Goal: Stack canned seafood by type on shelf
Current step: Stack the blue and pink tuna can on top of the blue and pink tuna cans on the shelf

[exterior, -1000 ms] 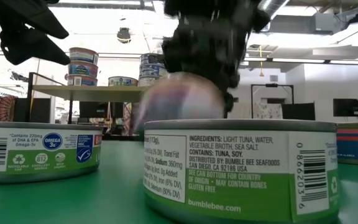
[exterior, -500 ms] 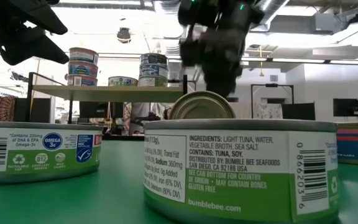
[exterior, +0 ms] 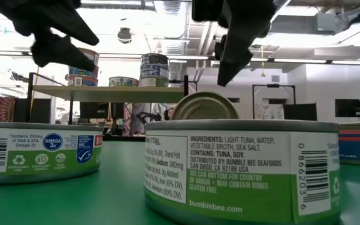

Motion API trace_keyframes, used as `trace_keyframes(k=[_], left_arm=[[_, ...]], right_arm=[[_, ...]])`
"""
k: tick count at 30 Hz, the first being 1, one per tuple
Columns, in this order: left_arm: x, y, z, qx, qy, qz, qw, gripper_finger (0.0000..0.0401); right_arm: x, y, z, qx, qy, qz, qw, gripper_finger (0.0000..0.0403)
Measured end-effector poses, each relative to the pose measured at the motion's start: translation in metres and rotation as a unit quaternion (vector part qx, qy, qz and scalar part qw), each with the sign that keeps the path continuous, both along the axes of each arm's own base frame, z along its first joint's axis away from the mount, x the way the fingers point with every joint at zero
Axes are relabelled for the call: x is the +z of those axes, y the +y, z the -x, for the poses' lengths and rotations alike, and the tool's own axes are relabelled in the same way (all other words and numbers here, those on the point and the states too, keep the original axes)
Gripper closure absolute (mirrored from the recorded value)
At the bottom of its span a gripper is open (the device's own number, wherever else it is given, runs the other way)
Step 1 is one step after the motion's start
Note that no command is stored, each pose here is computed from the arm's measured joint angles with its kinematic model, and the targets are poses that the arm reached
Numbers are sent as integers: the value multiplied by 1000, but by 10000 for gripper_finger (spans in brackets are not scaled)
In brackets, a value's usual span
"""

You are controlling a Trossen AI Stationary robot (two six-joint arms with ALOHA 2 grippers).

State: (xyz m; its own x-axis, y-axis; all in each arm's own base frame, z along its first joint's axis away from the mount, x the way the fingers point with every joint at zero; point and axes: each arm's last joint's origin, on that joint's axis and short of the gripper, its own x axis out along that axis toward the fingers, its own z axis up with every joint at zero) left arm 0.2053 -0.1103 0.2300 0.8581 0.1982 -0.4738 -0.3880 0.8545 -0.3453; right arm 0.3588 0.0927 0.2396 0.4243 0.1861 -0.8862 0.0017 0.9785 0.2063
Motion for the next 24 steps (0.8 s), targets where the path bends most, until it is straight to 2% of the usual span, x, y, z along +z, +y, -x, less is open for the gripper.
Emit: trace_keyframes(k=[3, 9, 14, 20, 24], left_arm=[[-2, 5, -13, -40, 3, -13, 999, 99], [-1, 16, -50, -94, -2, -66, 993, 94], [-4, 26, -84, -130, 16, -93, 987, 93], [-12, 21, -115, -193, 37, -116, 974, 93], [-14, 15, -133, -218, 41, -142, 965, 93]], right_arm=[[-1, 14, 4, -10, -9, 46, 999, 112], [0, 20, 12, -57, 15, 44, 997, 112], [20, 20, 27, -84, 11, 30, 996, 113], [49, 11, 59, -125, 5, 71, 990, 113], [61, 2, 82, -175, -10, 67, 982, 113]])
